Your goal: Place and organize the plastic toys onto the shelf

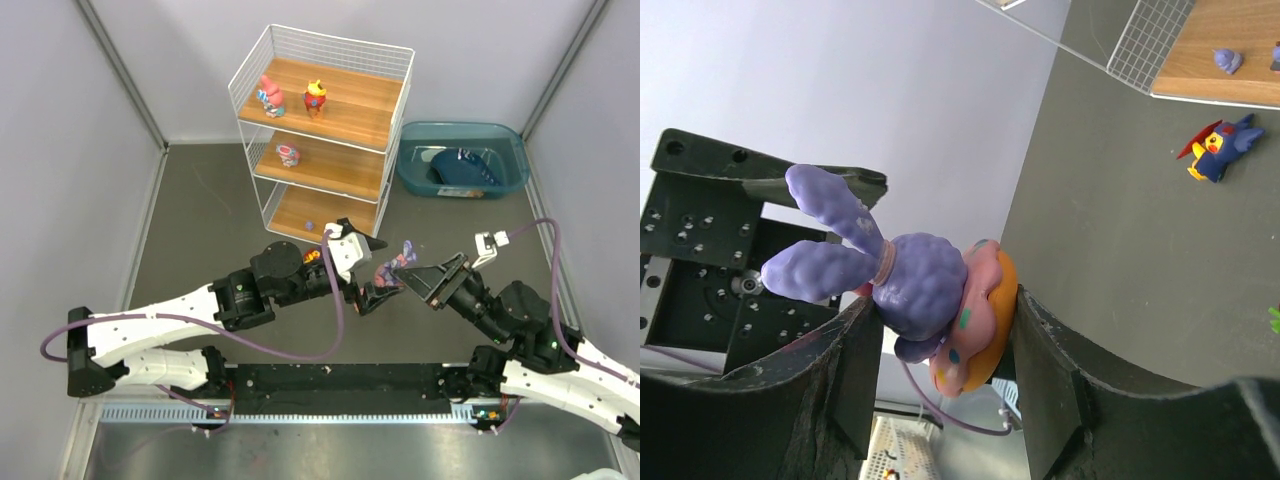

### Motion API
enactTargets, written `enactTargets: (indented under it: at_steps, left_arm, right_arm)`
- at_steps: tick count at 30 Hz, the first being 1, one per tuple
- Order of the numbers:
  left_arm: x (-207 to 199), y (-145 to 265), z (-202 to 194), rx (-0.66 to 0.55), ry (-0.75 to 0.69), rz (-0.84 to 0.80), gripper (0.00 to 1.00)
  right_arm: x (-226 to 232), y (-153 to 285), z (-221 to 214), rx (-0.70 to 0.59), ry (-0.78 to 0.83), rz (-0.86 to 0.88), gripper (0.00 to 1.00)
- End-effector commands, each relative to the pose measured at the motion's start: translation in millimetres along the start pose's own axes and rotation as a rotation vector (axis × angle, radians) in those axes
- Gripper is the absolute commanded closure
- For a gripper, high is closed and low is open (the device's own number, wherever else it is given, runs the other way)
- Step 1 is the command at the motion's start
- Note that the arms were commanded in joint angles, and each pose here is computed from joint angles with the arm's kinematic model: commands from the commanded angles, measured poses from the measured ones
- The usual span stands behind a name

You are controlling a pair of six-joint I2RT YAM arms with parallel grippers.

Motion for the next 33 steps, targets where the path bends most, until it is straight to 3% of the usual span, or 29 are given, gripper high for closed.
enactTargets:
  at_steps: [1, 20, 28, 33]
  left_arm:
    - [2.5, -1.1, 4.9, -0.039, -0.005, 0.024, 0.1]
    - [1.7, -13.9, -12.7, 0.008, -0.014, 0.008, 0.12]
    - [1.6, -13.4, -18.2, 0.022, -0.009, 0.008, 0.19]
    - [0.6, -12.8, -25.5, 0.037, 0.003, 0.004, 0.14]
  right_arm:
    - [23.5, 6.7, 19.7, -0.07, -0.012, 0.084, 0.99]
    - [25.7, 10.4, 22.6, -0.081, -0.015, 0.101, 0.99]
    - [25.4, 10.9, 23.2, -0.085, -0.011, 0.1, 0.99]
    - [26.1, 12.7, 25.0, -0.093, -0.011, 0.105, 0.99]
Point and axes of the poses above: each gripper's point midway between its finger pads, its own y axis back along the fingers, its own x axis along the line the jaws close on, z = x × y, the point moved 5 cm from there along y, back along the fingers, and after that the axes turned 4 degrees about y, right-handed, at the moved point
